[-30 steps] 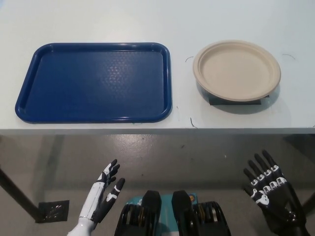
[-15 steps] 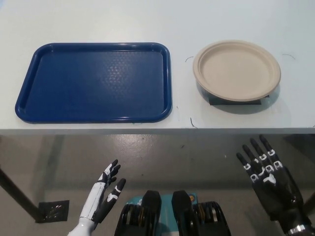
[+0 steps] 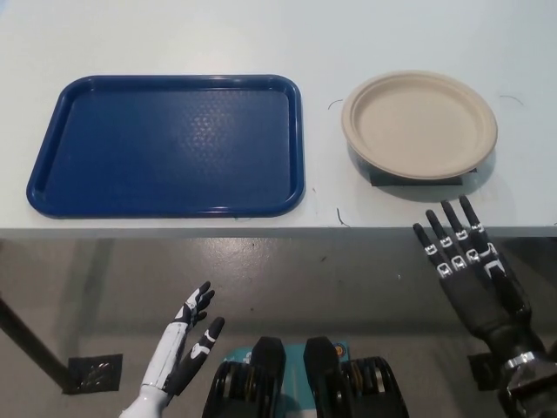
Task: Use the right hand to pick up a plate from a leveled surface and place it into a tray on the left side
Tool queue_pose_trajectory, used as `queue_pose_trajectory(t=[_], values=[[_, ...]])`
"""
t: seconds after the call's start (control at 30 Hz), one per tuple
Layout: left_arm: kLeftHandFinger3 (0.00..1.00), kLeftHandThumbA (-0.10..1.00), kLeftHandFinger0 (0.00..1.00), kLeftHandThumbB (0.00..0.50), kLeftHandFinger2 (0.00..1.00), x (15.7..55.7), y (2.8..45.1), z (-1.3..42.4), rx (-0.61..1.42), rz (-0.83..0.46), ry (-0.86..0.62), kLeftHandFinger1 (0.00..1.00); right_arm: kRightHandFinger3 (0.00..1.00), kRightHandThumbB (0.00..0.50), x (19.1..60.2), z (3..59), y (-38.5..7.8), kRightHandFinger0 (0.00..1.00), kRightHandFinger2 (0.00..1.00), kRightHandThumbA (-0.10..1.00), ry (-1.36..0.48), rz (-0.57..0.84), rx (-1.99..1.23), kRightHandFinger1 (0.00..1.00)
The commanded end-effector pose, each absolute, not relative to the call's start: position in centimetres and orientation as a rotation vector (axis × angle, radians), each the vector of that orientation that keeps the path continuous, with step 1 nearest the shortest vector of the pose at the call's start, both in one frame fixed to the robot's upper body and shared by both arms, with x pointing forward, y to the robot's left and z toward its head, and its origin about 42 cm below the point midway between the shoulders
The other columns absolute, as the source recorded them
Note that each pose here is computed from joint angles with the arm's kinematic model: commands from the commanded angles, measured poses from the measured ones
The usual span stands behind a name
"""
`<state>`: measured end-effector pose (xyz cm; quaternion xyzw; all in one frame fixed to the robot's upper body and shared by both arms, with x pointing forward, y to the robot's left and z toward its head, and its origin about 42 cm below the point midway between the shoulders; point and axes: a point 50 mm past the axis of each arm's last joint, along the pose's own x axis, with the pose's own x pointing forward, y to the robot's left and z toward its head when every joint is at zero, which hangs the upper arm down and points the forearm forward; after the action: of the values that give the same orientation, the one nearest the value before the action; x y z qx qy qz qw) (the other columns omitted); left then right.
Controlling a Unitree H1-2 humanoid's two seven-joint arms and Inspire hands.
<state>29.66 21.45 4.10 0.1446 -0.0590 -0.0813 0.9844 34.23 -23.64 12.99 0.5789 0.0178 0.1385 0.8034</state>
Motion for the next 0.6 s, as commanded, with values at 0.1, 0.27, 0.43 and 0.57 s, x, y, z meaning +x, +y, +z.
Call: queue_pose_trajectory(t=[0.1, 0.27, 0.43, 0.57], values=[[1.00, 0.87, 1.00, 0.117, 1.00, 30.1, 21.8, 5.5, 0.301, -0.138, -0.211, 1.00, 1.00, 0.400, 35.4, 13.4, -23.2, 1.00, 1.00, 1.00, 0.048, 0.343, 1.326, 1.00], [1.00, 0.85, 1.00, 0.124, 1.00, 30.0, 21.7, 5.5, 0.295, -0.138, -0.212, 1.00, 1.00, 0.395, 36.0, 12.4, -23.3, 1.00, 1.00, 1.00, 0.067, 0.316, 1.325, 1.00], [1.00, 0.85, 1.00, 0.127, 1.00, 30.1, 21.7, 5.5, 0.298, -0.137, -0.212, 1.00, 1.00, 0.393, 36.4, 11.6, -23.5, 1.00, 1.00, 1.00, 0.083, 0.297, 1.316, 1.00], [1.00, 0.84, 1.00, 0.124, 1.00, 30.3, 21.8, 5.7, 0.298, -0.138, -0.219, 1.00, 1.00, 0.399, 37.0, 11.3, -23.6, 1.00, 1.00, 1.00, 0.091, 0.284, 1.309, 1.00]])
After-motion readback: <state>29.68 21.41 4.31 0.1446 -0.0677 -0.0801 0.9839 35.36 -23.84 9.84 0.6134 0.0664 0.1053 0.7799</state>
